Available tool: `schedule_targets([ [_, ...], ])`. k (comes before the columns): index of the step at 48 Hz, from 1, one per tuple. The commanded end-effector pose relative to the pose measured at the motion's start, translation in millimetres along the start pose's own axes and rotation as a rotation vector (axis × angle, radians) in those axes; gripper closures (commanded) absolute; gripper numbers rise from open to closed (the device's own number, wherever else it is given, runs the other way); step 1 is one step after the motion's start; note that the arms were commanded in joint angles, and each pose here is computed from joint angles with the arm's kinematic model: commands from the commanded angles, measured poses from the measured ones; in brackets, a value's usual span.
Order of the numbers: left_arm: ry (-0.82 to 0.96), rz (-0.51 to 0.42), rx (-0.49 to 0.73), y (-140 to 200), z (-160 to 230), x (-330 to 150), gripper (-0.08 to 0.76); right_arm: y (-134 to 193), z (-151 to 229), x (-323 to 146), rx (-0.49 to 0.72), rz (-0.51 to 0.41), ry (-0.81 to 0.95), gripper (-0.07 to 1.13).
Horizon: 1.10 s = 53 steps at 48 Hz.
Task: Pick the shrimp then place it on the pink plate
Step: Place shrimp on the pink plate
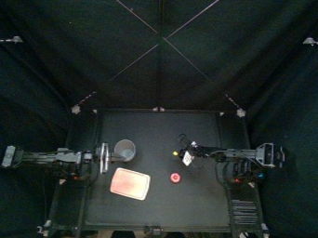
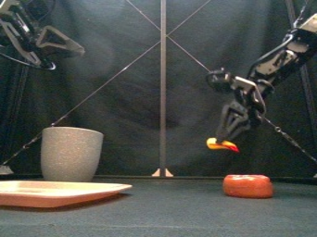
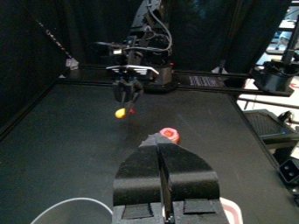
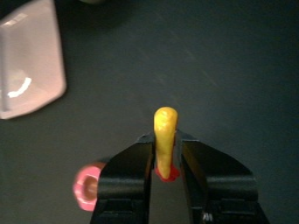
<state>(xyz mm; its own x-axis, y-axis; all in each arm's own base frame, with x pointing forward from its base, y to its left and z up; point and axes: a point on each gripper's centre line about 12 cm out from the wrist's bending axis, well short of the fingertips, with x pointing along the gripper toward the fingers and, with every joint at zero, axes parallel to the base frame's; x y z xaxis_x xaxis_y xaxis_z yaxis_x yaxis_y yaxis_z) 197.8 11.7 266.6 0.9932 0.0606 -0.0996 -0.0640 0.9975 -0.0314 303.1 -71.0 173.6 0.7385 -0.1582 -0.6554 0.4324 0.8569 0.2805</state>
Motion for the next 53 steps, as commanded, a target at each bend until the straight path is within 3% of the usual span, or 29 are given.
schedule_targets([
  [1,-0.014,0.006,-0.002,1.1,4.6,1.1,0.575,38.0,27.4,-9.4,-0.041,0.098,-0.104,0.5],
  [16,-0.025,0.009,-0.002,1.8,5.4,1.1,0.575,118.9,42.2,19.9,-0.137,0.25,-0.149,0.5],
  [36,-0.033,0.011,-0.002,2.1,5.9,1.0,0.575,200.5,51.3,118.8,-0.198,0.321,-0.126,0.5],
  [53,-0.025,0.011,-0.004,2.2,2.2,0.6,0.575,218.7,55.8,173.7,-0.219,0.324,-0.134,0.47],
])
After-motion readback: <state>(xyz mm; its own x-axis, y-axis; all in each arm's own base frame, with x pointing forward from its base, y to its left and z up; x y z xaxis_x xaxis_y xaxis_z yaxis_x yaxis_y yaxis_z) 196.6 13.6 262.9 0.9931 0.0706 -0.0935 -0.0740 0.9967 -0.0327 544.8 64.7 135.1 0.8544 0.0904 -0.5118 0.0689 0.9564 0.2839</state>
